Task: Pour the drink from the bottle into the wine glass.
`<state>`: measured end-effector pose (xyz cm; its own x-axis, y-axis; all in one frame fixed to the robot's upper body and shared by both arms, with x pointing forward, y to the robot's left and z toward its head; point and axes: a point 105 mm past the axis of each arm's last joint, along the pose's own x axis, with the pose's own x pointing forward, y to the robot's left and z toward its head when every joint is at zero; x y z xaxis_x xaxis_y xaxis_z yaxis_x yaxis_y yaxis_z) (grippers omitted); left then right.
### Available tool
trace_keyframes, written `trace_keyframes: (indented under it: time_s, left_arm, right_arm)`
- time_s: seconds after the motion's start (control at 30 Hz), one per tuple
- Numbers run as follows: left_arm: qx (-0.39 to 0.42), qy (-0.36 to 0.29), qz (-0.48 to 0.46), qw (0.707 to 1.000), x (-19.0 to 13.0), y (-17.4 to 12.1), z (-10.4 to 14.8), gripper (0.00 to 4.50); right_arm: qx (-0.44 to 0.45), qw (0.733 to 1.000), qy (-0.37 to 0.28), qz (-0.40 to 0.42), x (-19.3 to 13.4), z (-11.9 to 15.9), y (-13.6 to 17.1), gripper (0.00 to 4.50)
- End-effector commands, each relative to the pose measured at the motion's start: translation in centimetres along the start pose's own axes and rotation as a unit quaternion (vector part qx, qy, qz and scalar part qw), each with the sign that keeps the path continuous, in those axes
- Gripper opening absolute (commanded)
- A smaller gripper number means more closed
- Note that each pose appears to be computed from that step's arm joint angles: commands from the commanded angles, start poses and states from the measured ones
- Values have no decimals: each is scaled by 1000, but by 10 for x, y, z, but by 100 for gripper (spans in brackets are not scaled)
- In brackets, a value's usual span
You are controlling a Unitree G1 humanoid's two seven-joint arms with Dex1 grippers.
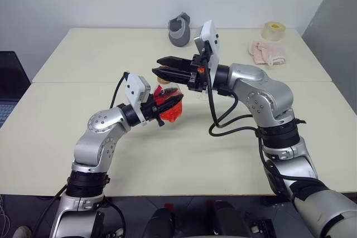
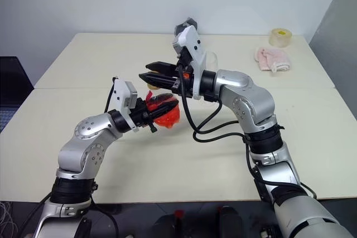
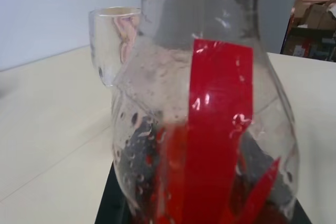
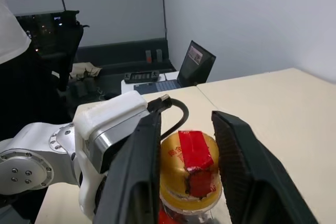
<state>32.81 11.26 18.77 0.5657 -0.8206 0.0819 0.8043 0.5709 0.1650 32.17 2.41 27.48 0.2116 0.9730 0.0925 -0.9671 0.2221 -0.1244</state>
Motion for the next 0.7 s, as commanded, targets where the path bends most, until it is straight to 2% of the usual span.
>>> trace_keyframes:
  time_s: [0.03, 0.37, 0.53, 0.7]
  left_arm:
    - [24, -29, -1, 999, 3, -1, 18, 104]
    - [26, -22, -17, 999, -3, -8, 17, 104]
    - [29, -17, -23, 999, -5, -10, 15, 104]
    - [28, -17, -24, 999, -4, -10, 14, 104]
  right_arm:
    - [-21, 1000, -11, 13, 2, 10, 6, 116]
    - [11, 1000, 1, 26, -7, 23, -1, 116]
    - [60, 998, 12, 26, -16, 35, -5, 116]
    - [32, 998, 38, 26, -20, 39, -4, 116]
